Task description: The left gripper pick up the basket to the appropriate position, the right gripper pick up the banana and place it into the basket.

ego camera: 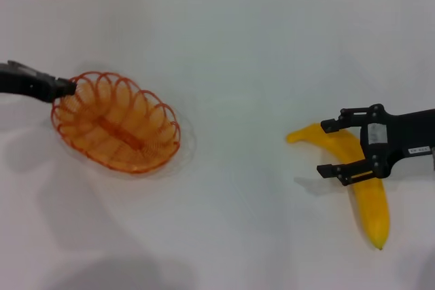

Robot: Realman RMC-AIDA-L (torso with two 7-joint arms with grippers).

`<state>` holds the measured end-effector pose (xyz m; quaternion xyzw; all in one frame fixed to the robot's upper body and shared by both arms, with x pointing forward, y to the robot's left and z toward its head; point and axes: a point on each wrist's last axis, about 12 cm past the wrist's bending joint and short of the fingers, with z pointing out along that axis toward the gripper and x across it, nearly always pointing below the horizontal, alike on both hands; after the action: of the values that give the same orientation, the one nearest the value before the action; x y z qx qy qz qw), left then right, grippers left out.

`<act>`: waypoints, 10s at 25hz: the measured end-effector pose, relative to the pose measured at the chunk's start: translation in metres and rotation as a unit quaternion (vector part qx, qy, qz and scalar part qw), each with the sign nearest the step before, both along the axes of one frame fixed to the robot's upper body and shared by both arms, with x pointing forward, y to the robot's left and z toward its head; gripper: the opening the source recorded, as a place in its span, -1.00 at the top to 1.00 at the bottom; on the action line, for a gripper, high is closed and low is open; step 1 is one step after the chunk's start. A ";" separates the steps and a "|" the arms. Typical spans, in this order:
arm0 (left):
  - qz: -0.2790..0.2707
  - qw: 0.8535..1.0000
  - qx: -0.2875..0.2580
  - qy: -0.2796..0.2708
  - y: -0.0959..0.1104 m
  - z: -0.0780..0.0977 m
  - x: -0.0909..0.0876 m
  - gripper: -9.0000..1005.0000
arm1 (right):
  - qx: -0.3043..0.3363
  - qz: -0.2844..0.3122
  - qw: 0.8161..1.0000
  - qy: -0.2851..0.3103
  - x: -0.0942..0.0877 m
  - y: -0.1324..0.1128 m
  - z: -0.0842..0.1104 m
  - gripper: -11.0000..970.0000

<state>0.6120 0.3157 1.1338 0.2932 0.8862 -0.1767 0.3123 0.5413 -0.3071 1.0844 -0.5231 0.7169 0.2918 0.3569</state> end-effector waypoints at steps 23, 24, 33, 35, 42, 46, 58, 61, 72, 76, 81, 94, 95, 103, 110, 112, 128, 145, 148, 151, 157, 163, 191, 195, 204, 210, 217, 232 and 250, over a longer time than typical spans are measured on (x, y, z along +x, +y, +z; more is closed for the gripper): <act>0.014 0.992 -0.127 -0.018 -0.021 -0.017 -0.002 0.89 | 0.007 -0.016 1.000 -0.014 0.008 0.005 0.003 -0.80; 0.017 0.991 -0.134 -0.019 -0.022 -0.018 -0.002 0.89 | 0.008 -0.018 1.000 -0.014 0.008 0.005 0.003 -0.80; 0.036 0.985 -0.170 -0.012 -0.030 -0.030 -0.003 0.88 | 0.007 -0.017 1.000 -0.014 0.009 0.005 0.003 -0.80; 0.038 0.983 -0.178 -0.010 -0.031 -0.033 -0.004 0.88 | 0.007 -0.017 1.000 -0.014 0.009 0.005 0.003 -0.80; 0.045 0.980 -0.192 0.005 -0.035 -0.039 -0.007 0.88 | 0.006 -0.017 1.000 -0.014 0.009 0.005 0.003 -0.80; 0.048 0.978 -0.200 0.010 -0.036 -0.042 -0.009 0.88 | 0.006 -0.017 1.000 -0.015 0.009 0.004 0.003 -0.80; 0.080 0.972 -0.218 0.018 -0.033 -0.054 -0.015 0.87 | 0.008 -0.019 1.000 -0.016 0.010 0.004 0.004 -0.79; 0.082 0.972 -0.218 0.018 -0.033 -0.055 -0.015 0.87 | 0.008 -0.019 1.000 -0.017 0.010 0.004 0.004 -0.79; 0.082 0.973 -0.216 0.017 -0.031 -0.055 -0.015 0.86 | 0.008 -0.020 1.000 -0.016 0.010 0.004 0.004 -0.78; 0.080 0.973 -0.215 0.017 -0.031 -0.055 -0.015 0.86 | 0.008 -0.020 1.000 -0.015 0.010 0.004 0.004 -0.78; 0.079 0.973 -0.215 0.017 -0.032 -0.054 -0.014 0.68 | 0.007 -0.020 1.000 -0.014 0.010 0.004 0.004 -0.78; 0.071 0.972 -0.222 -0.009 -0.023 -0.049 -0.018 0.01 | 0.007 -0.022 1.000 -0.010 0.007 0.003 0.002 -0.77; 0.069 0.972 -0.224 -0.018 -0.021 -0.047 -0.019 -0.04 | 0.007 -0.022 1.000 -0.010 0.007 0.003 0.002 -0.77; 0.029 0.969 -0.227 -0.093 -0.012 -0.030 -0.021 -0.40 | 0.007 -0.022 1.000 -0.012 0.007 0.003 0.001 -0.77; -0.045 0.954 -0.245 -0.169 -0.019 -0.025 -0.033 -0.60 | 0.015 -0.031 0.999 -0.008 0.010 0.011 0.002 -0.77; -0.058 0.946 -0.251 -0.195 -0.018 -0.025 -0.039 -0.59 | 0.021 -0.035 0.999 -0.005 0.012 0.017 0.006 -0.77; -0.111 0.904 -0.290 -0.293 -0.019 -0.035 -0.072 -0.59 | -0.018 -0.088 0.996 -0.014 0.012 0.019 0.026 -0.76; -0.105 0.905 -0.292 -0.290 -0.020 -0.038 -0.073 -0.59 | -0.126 -0.117 0.985 -0.005 0.013 0.042 0.032 -0.75; -0.106 0.905 -0.292 -0.290 -0.021 -0.038 -0.073 -0.59 | -0.149 -0.120 0.982 -0.006 0.009 0.048 0.036 -0.75; -0.105 0.905 -0.292 -0.290 -0.020 -0.038 -0.073 -0.59 | -0.162 -0.128 0.978 -0.002 0.007 0.051 0.039 -0.75; -0.110 0.906 -0.290 -0.288 -0.021 -0.038 -0.073 -0.59 | -0.193 -0.138 0.971 0.011 0.005 0.054 0.037 -0.75; -0.112 0.906 -0.289 -0.287 -0.022 -0.038 -0.072 -0.59 | -0.210 -0.137 0.968 0.017 0.004 0.057 0.034 -0.74; -0.113 0.906 -0.290 -0.287 -0.023 -0.038 -0.072 -0.59 | -0.234 -0.141 0.961 0.036 0.008 0.056 0.025 -0.73; -0.113 0.906 -0.290 -0.287 -0.023 -0.038 -0.071 -0.59 | -0.234 -0.140 0.961 0.038 0.009 0.057 0.024 -0.73; -0.113 0.906 -0.290 -0.287 -0.024 -0.038 -0.071 -0.59 | -0.235 -0.139 0.961 0.041 0.011 0.059 0.024 -0.72; -0.113 0.906 -0.290 -0.287 -0.024 -0.038 -0.071 -0.59 | -0.236 -0.139 0.961 0.044 0.012 0.059 0.022 -0.72; -0.115 0.905 -0.289 -0.288 -0.024 -0.038 -0.071 -0.59 | -0.240 -0.142 0.959 0.044 0.012 0.057 0.022 -0.72; -0.327 0.879 -0.244 -0.247 -0.068 -0.055 -0.095 -0.59 | -0.241 -0.145 0.959 0.048 0.013 0.056 0.021 -0.71; -0.376 0.852 -0.239 -0.275 -0.080 -0.076 -0.126 -0.59 | -0.239 -0.149 0.958 0.053 0.013 0.056 0.021 -0.70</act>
<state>0.4863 0.2356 1.0573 0.5569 0.5165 -0.3993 0.5135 0.5543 -0.2512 1.1055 -0.4643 0.8533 0.0829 0.2224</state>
